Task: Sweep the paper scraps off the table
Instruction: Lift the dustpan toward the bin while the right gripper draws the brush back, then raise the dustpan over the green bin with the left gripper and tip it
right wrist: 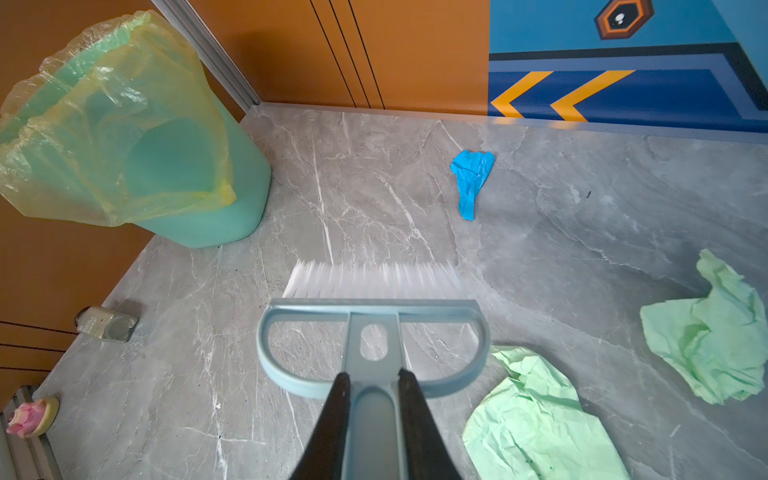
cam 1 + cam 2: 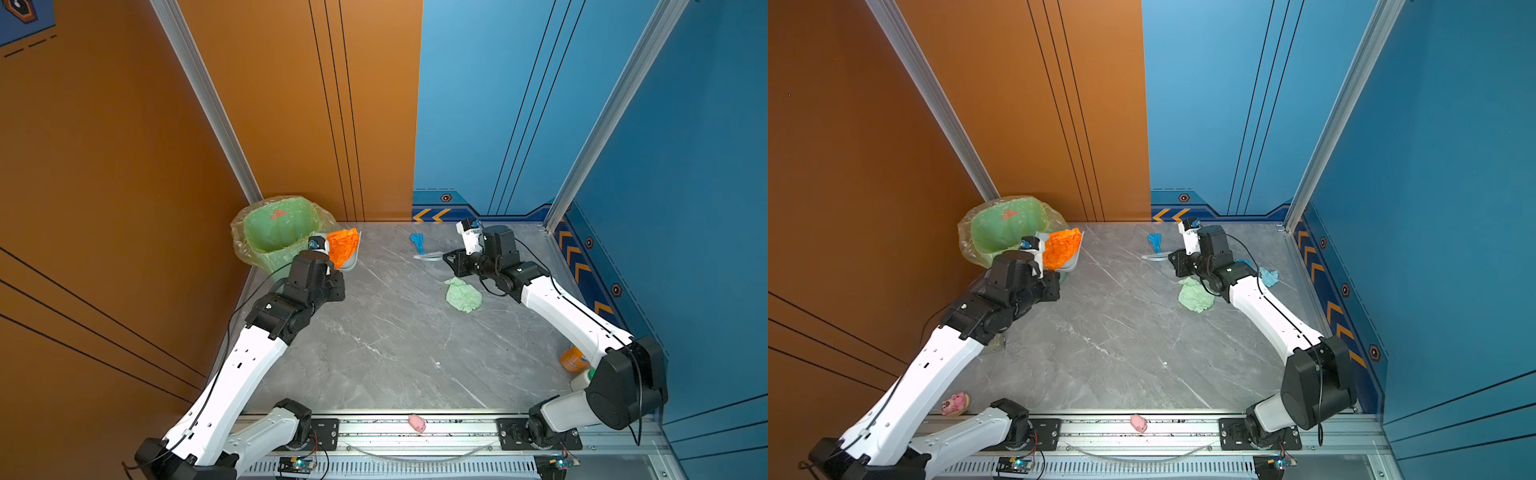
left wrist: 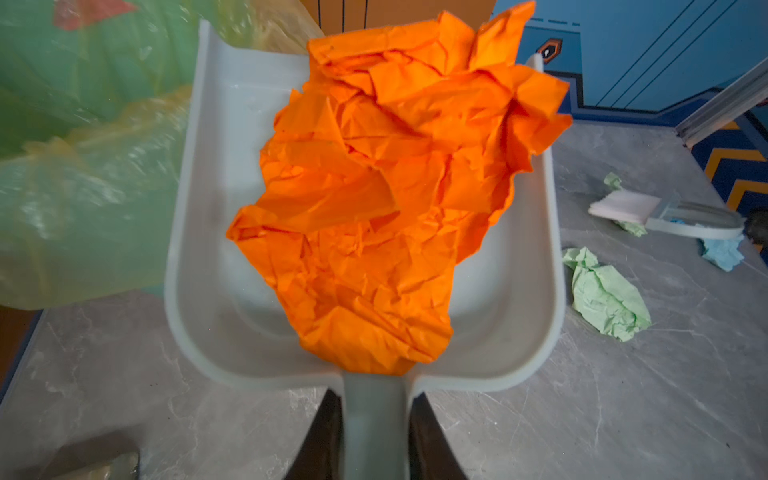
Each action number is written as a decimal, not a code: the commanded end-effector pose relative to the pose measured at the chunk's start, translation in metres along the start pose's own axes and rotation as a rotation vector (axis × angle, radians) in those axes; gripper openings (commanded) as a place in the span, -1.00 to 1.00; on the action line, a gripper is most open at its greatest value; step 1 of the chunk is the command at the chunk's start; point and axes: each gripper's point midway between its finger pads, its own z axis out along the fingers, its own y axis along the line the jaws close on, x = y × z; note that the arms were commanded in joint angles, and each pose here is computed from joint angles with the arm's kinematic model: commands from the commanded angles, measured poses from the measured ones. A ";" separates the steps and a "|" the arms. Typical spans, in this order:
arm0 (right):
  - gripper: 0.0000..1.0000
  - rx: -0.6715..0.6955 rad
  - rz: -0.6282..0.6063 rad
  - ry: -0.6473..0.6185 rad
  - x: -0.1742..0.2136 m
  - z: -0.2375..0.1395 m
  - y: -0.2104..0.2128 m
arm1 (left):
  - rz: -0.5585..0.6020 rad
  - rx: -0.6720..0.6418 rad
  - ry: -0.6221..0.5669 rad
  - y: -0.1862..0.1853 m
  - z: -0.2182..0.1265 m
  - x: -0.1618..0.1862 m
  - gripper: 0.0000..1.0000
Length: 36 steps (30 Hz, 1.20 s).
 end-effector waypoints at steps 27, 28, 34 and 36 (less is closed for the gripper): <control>-1.00 -0.012 0.018 -0.010 0.002 -0.005 -0.001 | -0.458 0.267 -0.010 0.059 0.031 -0.111 -1.00; -1.00 -0.012 0.017 -0.007 0.003 -0.005 -0.001 | -0.487 0.291 -0.017 0.060 0.031 -0.113 -1.00; -1.00 -0.014 0.018 -0.008 0.002 -0.004 -0.001 | -0.670 0.507 -0.055 0.062 0.036 -0.127 -1.00; -1.00 -0.017 0.021 -0.007 0.003 -0.003 -0.001 | -0.715 0.552 -0.062 0.064 0.037 -0.129 -1.00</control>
